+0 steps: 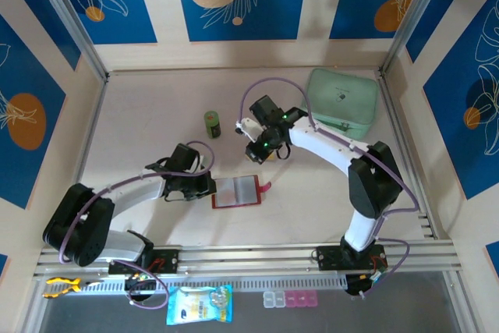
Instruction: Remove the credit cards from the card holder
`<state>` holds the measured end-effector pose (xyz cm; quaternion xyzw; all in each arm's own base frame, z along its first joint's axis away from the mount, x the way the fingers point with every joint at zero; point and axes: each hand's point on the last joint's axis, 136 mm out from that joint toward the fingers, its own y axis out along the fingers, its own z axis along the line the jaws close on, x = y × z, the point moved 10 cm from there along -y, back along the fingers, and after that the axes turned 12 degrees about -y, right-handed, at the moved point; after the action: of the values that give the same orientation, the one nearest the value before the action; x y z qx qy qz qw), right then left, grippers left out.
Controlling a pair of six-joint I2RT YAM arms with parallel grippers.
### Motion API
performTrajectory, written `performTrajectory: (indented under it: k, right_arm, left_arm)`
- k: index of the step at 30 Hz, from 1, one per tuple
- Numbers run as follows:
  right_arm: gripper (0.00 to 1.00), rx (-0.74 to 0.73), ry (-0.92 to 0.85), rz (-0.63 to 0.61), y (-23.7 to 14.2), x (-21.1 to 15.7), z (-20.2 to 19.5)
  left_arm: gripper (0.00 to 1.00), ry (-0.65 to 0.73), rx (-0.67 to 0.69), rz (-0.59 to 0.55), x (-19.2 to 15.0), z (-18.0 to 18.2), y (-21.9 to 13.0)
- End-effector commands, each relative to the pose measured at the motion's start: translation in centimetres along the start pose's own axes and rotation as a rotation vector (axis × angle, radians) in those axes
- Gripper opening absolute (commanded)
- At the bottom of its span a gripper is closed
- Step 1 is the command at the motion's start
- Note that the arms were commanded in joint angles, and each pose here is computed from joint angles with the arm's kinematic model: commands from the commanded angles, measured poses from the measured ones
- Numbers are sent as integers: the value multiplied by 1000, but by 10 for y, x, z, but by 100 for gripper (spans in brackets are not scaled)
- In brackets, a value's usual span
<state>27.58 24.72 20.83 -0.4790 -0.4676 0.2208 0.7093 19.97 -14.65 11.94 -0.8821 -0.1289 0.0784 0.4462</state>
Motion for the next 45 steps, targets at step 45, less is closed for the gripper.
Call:
performTrajectory:
  k: [45]
  right_arm:
    - [34,280,700,108,95,-5,76]
  left_arm:
    - [2,5,73,14,-3,22,15]
